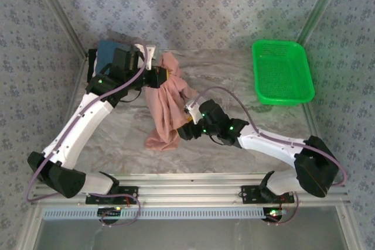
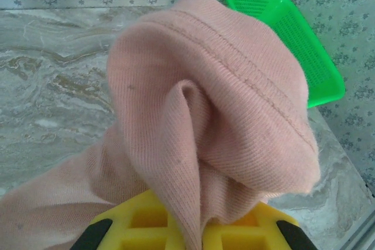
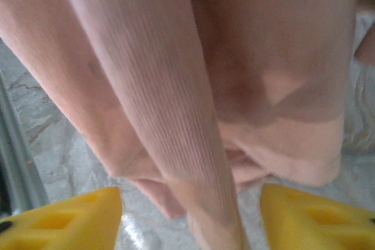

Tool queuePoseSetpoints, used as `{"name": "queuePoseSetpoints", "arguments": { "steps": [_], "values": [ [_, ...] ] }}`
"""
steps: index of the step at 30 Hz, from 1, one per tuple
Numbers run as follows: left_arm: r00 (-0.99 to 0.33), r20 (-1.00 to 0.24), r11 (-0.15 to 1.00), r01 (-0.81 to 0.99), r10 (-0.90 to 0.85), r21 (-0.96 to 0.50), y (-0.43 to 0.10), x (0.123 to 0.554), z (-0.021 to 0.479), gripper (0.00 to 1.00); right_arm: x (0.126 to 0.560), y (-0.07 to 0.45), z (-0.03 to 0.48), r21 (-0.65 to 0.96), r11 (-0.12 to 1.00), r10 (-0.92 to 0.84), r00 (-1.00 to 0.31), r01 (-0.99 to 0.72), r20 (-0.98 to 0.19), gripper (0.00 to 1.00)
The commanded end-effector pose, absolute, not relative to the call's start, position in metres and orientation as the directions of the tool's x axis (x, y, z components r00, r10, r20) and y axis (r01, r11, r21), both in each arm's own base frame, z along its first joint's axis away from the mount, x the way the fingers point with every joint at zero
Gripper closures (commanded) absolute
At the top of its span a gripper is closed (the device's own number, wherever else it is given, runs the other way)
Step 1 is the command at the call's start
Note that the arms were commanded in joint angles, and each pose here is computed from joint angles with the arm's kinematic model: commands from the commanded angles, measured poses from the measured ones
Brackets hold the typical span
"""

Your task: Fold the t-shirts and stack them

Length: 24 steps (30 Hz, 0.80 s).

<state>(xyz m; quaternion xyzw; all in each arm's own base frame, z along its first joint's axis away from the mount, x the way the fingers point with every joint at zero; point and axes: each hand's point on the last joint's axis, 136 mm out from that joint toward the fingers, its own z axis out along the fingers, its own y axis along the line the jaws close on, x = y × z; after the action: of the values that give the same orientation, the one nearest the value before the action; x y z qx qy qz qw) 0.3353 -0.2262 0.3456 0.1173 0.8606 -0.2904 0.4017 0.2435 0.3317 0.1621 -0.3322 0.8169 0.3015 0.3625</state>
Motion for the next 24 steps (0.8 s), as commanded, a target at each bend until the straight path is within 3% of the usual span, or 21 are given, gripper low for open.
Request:
{"name": "queuePoseSetpoints", "arguments": {
  "steps": [1, 5, 8, 13, 14, 17, 18, 21, 24],
  "values": [
    [-0.605, -0.79, 0.772, 0.456, -0.096, -0.443, -0.219, 0.331, 0.373, 1.0, 0.258, 0.351, 0.189, 0.228, 0.572, -0.295, -0.457, -0.788, -0.839, 0.57],
    [-0.626, -0.761, 0.741, 0.428, -0.169, -0.517, -0.206, 0.337, 0.37, 1.0, 0.263, 0.356, 0.194, 0.256, 0.55, -0.305, -0.476, -0.795, -0.825, 0.86],
    [-0.636, -0.742, 0.73, 0.401, -0.213, -0.554, -0.193, 0.34, 0.365, 1.0, 0.264, 0.352, 0.207, 0.273, 0.544, -0.282, -0.479, -0.793, -0.831, 1.0],
    [-0.641, -0.727, 0.709, 0.392, -0.247, -0.587, -0.183, 0.339, 0.361, 0.98, 0.266, 0.337, 0.221, 0.277, 0.558, -0.259, -0.481, -0.782, -0.838, 1.0],
    [-0.637, -0.728, 0.711, 0.388, -0.253, -0.586, -0.18, 0.338, 0.361, 0.92, 0.268, 0.333, 0.223, 0.275, 0.569, -0.256, -0.485, -0.775, -0.836, 1.0],
    [-0.639, -0.711, 0.714, 0.348, -0.293, -0.607, -0.166, 0.34, 0.355, 0.57, 0.268, 0.317, 0.232, 0.274, 0.587, -0.245, -0.49, -0.762, -0.837, 1.0],
    [-0.642, -0.7, 0.711, 0.331, -0.313, -0.621, -0.16, 0.34, 0.351, 0.5, 0.268, 0.311, 0.234, 0.272, 0.592, -0.247, -0.491, -0.759, -0.835, 1.0],
    [-0.661, -0.662, 0.695, 0.289, -0.353, -0.659, -0.152, 0.343, 0.333, 0.46, 0.267, 0.292, 0.239, 0.301, 0.598, -0.246, -0.527, -0.743, -0.813, 1.0],
    [-0.684, -0.632, 0.691, 0.258, -0.363, -0.676, -0.15, 0.346, 0.312, 0.5, 0.271, 0.267, 0.233, 0.382, 0.621, -0.22, -0.62, -0.684, -0.753, 1.0]
  ]
}}
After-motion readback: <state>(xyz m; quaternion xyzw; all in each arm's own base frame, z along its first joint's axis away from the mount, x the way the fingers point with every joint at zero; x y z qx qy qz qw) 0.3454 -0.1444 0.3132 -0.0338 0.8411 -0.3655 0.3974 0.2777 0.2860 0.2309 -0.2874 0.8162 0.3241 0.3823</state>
